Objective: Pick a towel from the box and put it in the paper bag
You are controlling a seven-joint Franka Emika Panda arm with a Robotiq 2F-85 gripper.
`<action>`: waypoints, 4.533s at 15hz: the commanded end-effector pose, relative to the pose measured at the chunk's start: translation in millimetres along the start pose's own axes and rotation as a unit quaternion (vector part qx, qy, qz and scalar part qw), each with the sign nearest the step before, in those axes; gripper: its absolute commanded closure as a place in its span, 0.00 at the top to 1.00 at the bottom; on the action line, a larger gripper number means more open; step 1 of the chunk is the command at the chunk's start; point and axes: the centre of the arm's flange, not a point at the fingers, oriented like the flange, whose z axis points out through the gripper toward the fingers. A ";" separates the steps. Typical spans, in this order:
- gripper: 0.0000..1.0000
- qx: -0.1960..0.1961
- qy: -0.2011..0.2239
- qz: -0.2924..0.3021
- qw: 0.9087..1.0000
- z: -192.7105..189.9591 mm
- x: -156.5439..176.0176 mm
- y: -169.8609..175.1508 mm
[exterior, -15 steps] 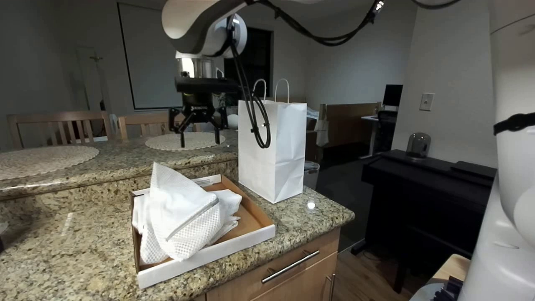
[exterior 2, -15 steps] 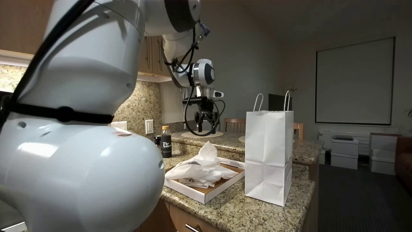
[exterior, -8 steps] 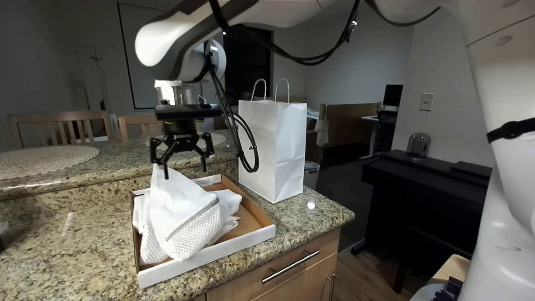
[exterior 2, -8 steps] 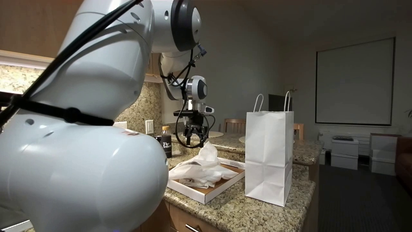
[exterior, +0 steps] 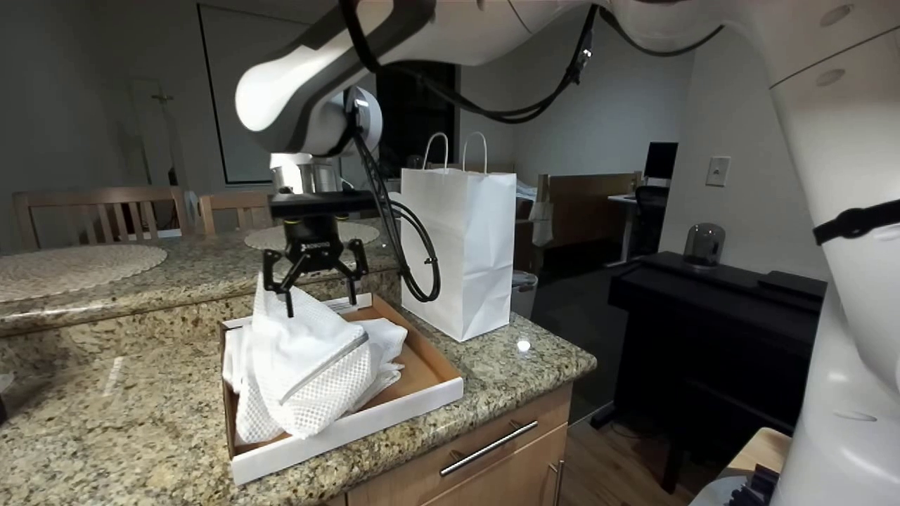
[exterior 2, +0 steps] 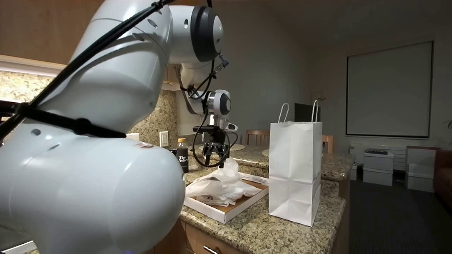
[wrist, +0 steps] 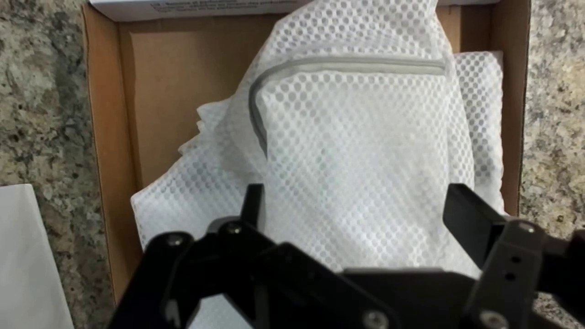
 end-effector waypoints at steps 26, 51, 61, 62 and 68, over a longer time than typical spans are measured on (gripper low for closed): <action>0.15 0.057 -0.139 -0.063 0.987 55.4 30.1 8.1; 0.49 0.033 0.045 -0.163 0.985 -137.1 -12.1 -11.2; 1.00 0.023 0.052 -0.090 0.994 18.7 45.8 -0.9; 1.00 0.023 0.043 -0.095 0.994 25.7 40.8 -1.3; 1.00 0.027 0.004 -0.105 0.994 52.5 37.0 -9.9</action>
